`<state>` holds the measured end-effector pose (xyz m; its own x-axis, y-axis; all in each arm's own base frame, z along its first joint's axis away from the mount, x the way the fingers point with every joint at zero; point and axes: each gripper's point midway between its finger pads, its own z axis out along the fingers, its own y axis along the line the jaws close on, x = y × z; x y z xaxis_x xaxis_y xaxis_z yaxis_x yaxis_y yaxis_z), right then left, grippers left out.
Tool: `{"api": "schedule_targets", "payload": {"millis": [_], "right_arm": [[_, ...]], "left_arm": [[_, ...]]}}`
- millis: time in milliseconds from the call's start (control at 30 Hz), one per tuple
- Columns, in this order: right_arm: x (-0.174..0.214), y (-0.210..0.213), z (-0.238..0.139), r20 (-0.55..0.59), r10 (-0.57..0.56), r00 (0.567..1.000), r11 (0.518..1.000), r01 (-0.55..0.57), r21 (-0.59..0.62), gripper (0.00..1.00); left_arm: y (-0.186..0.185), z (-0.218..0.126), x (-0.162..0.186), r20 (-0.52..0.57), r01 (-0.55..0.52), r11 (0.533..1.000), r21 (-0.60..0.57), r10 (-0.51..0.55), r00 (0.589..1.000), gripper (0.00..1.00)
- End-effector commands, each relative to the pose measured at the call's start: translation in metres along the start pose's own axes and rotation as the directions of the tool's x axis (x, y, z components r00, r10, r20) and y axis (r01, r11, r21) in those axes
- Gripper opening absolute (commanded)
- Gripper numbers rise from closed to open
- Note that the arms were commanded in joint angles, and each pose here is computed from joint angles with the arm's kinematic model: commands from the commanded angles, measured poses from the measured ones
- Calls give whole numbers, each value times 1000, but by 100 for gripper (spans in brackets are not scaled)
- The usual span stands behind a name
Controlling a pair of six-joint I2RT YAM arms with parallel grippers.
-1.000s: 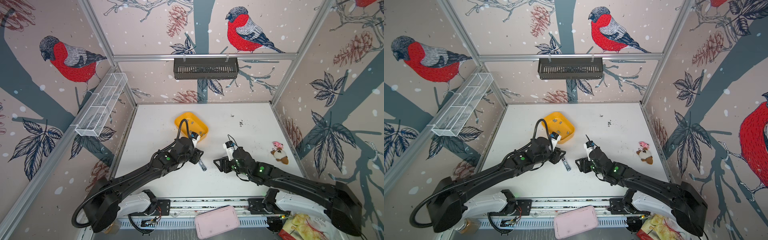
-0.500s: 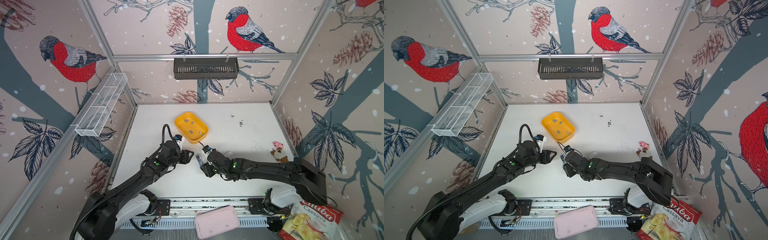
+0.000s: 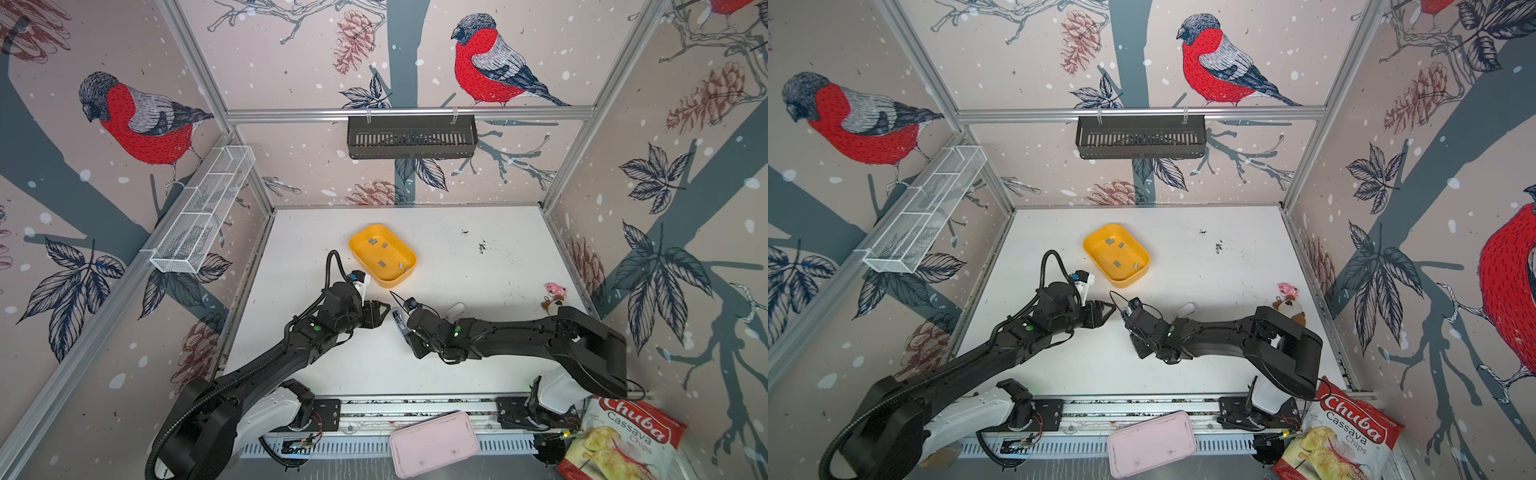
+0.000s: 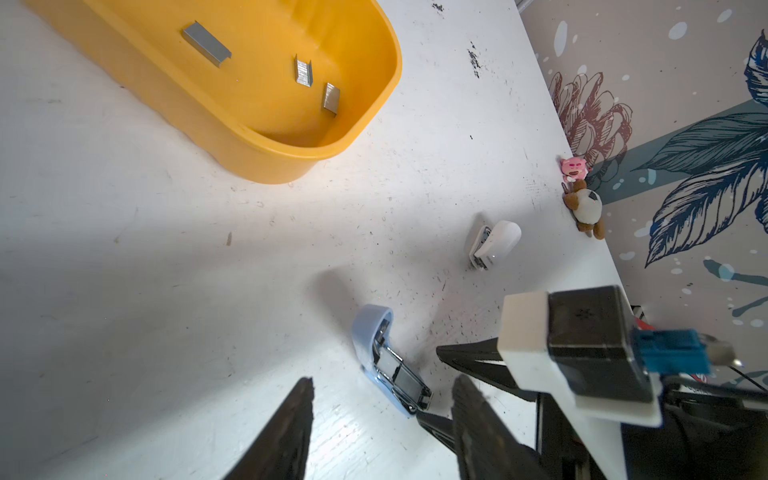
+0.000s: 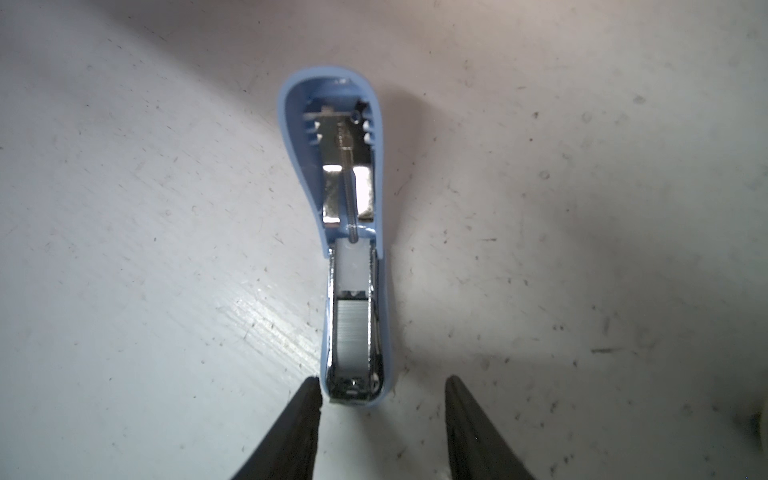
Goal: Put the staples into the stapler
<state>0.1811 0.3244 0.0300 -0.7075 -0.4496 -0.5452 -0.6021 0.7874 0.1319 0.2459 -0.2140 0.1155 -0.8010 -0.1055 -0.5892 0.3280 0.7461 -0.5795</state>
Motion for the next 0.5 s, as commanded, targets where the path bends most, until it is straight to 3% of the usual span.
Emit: {"api": "schedule_targets", "payload": {"millis": [0, 467], "right_arm": [[-3, -2, 2, 18, 7, 1000, 1000, -7, 18, 47], [-5, -11, -5, 43, 39, 998, 999, -40, 25, 44]], "left_arm": [[-11, 1, -10, 28, 0, 999, 50, -1, 1000, 55], [-9, -3, -7, 30, -1, 999, 43, 0, 1000, 55]]}}
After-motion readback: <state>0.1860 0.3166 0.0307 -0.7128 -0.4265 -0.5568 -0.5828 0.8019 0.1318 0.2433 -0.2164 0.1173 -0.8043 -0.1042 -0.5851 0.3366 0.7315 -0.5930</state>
